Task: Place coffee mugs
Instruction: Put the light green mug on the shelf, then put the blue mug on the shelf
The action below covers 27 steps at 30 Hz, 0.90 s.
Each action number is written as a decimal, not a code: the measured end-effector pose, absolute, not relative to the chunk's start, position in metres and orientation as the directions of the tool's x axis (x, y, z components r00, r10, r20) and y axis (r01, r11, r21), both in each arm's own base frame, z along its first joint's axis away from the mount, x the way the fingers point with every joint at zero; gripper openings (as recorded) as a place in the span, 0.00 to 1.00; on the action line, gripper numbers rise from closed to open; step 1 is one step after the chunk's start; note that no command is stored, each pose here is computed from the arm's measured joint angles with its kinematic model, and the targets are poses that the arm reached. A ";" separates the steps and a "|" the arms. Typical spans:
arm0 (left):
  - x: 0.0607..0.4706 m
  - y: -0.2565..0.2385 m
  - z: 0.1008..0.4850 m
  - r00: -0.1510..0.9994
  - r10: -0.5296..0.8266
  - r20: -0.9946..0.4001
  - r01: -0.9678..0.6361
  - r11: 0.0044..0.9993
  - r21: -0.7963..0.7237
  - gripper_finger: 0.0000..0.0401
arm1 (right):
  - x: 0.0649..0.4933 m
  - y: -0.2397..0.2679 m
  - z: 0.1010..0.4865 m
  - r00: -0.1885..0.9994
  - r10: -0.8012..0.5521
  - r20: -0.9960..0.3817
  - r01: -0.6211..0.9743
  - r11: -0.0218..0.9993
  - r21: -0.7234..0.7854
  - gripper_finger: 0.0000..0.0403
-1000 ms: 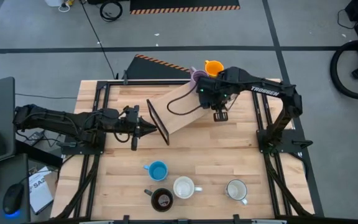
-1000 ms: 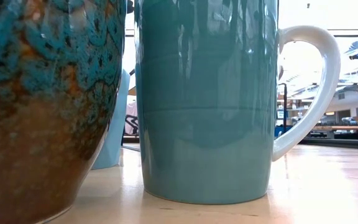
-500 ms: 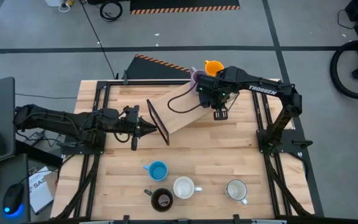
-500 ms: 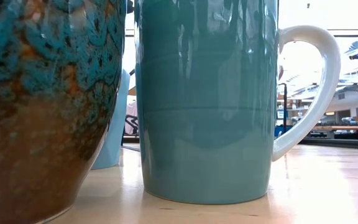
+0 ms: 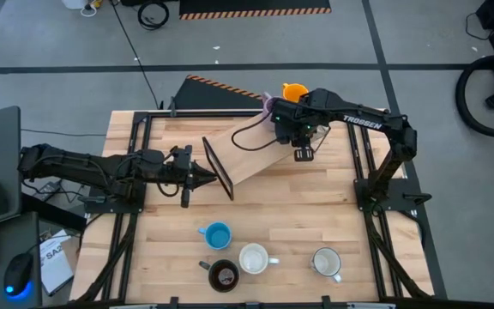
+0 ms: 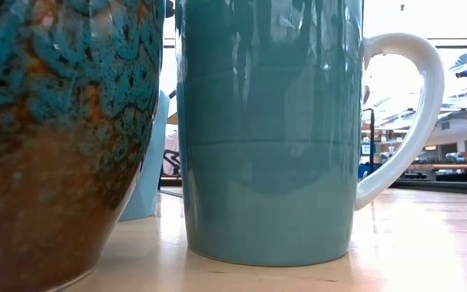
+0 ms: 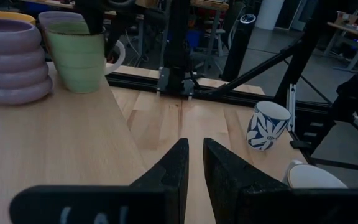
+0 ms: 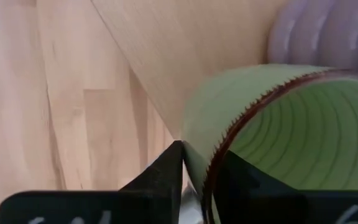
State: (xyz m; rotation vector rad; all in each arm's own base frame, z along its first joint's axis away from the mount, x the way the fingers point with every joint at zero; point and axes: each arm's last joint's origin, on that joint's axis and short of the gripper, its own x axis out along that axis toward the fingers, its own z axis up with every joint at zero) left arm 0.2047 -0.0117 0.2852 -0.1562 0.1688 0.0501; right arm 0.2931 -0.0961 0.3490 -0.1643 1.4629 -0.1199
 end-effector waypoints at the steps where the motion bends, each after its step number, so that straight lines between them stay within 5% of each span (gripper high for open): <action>1: 0.205 -0.012 0.285 0.985 0.037 -0.171 -0.063 0.987 -0.151 0.14 | 0.293 -0.096 0.349 0.103 -0.184 -0.977 -0.016 0.982 -0.187 0.21; 16: 0.204 -0.012 0.283 0.979 0.037 -0.199 -0.067 0.987 -0.145 0.14 | 0.289 -0.083 0.377 0.118 -0.278 -0.953 0.082 0.959 -0.270 0.29; 23: 0.202 -0.012 0.273 0.956 0.031 -0.292 -0.072 0.989 -0.131 0.14 | 0.279 -0.052 0.393 0.213 -0.263 -0.941 0.099 0.964 -0.247 0.29; 27: 0.201 -0.015 0.271 0.944 -0.080 -0.319 0.042 0.991 -0.124 0.14 | 0.272 -0.032 0.407 0.321 -0.256 -0.912 0.112 0.966 -0.232 0.29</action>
